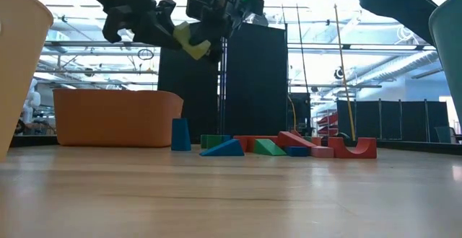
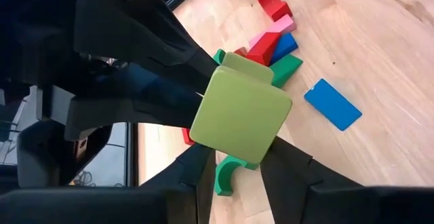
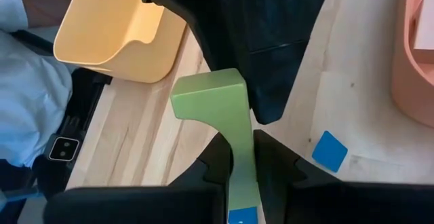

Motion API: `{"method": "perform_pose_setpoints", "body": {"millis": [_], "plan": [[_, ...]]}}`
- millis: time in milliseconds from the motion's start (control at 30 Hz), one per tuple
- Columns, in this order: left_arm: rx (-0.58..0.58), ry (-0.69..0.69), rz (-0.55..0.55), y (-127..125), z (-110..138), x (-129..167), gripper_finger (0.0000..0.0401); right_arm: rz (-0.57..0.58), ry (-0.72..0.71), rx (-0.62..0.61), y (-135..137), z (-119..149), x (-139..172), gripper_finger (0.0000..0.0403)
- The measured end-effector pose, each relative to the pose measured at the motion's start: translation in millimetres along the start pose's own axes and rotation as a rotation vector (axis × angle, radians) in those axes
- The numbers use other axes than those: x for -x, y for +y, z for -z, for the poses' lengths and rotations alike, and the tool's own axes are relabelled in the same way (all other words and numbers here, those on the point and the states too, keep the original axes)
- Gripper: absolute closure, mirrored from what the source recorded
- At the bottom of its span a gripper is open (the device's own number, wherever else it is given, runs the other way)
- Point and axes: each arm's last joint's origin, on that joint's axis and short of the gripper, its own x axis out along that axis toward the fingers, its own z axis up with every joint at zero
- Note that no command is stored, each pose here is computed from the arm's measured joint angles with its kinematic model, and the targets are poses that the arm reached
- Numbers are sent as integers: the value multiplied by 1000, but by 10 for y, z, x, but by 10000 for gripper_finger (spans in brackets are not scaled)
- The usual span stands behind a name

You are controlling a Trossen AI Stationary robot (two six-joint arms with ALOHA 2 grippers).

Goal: Sort blocks by size
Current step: Put the light green arch block into the orange bin

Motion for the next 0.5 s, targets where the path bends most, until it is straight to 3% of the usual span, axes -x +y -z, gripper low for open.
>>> {"method": "perform_pose_setpoints", "body": {"millis": [367,500], "plan": [[7,-27,34,-10,-7,0,167,2,4,-3,1,4,-1,369],[5,-37,38,-9,-13,1,149,12,13,-5,-25,16,-27,369]]}}
